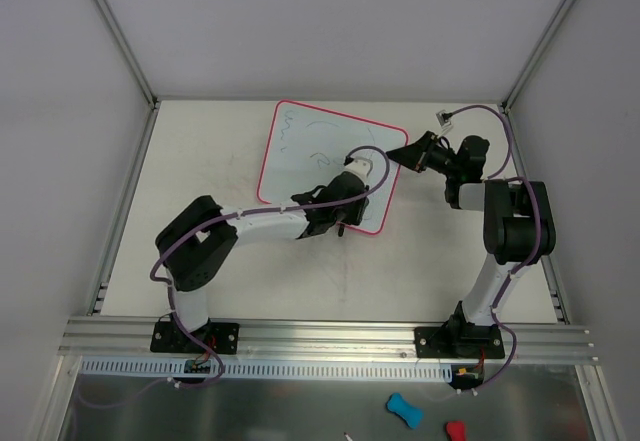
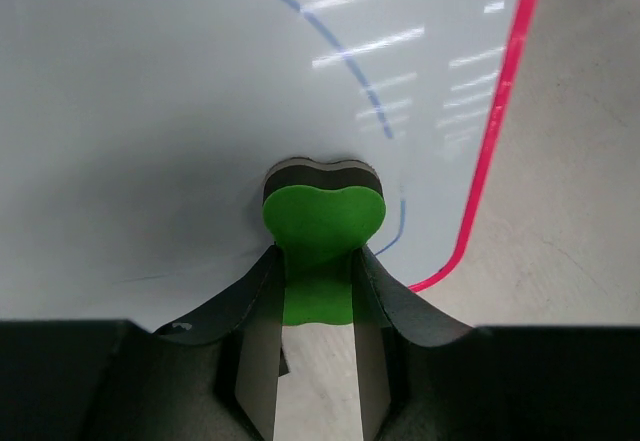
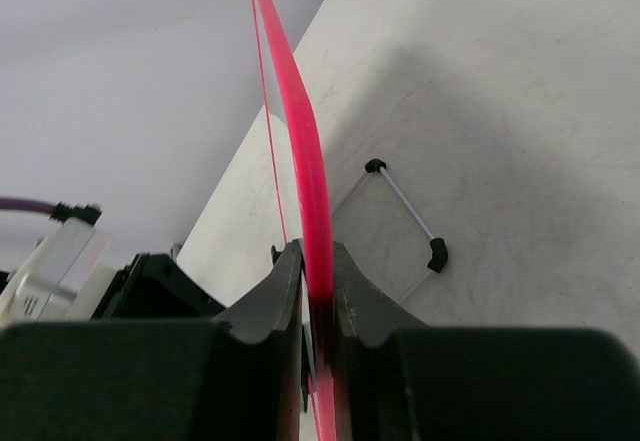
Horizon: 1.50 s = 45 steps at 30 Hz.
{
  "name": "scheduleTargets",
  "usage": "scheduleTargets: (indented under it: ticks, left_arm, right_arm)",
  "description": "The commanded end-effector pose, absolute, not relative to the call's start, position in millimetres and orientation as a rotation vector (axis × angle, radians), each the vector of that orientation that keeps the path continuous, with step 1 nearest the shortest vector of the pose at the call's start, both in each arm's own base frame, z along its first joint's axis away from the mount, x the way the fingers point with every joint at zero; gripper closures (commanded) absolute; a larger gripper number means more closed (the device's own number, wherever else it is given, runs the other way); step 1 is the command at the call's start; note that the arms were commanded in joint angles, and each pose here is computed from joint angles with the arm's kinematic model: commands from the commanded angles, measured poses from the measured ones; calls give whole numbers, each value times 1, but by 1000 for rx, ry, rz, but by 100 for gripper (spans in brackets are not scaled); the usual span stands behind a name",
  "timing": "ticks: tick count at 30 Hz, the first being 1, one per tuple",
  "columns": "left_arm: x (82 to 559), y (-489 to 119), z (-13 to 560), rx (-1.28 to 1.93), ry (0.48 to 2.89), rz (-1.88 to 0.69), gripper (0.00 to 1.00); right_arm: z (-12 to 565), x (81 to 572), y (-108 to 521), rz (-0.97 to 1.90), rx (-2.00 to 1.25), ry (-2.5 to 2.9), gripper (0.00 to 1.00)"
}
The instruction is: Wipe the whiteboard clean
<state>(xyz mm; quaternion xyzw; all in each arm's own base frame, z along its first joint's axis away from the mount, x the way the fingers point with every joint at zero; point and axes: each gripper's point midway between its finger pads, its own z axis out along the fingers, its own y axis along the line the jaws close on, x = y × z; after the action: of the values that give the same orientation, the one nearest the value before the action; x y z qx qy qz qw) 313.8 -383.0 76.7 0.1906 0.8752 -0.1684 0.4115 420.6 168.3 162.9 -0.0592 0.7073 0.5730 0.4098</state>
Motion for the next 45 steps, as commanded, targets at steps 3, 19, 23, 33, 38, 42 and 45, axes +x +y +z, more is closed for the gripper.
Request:
scheduleTargets:
  ticks: [3, 19, 23, 33, 38, 42, 45]
  left_arm:
    - [347, -301, 47, 281, 2259, -225, 100]
    - [371, -228, 59, 37, 2203, -67, 100]
    - [370, -238, 61, 53, 2205, -122, 100]
    - [352, -296, 72, 156, 2149, -167, 100]
    - [336, -334, 74, 218, 2137, -224, 100]
    - [321, -358, 68, 276, 2136, -244, 100]
    - [311, -374, 64, 302, 2134, -260, 100]
  right_arm:
    - [180, 412, 180, 1477, -215, 1742, 100]
    - [183, 412, 181, 1490, -213, 1727, 100]
    - [182, 413, 181, 1494, -209, 1726, 100]
    - [183, 412, 183, 1500, -213, 1723, 100]
    - [184, 413, 182, 1501, -209, 1724, 100]
    - [184, 412, 183, 1503, -211, 1725, 100]
    - [185, 412, 183, 1505, -215, 1718, 100]
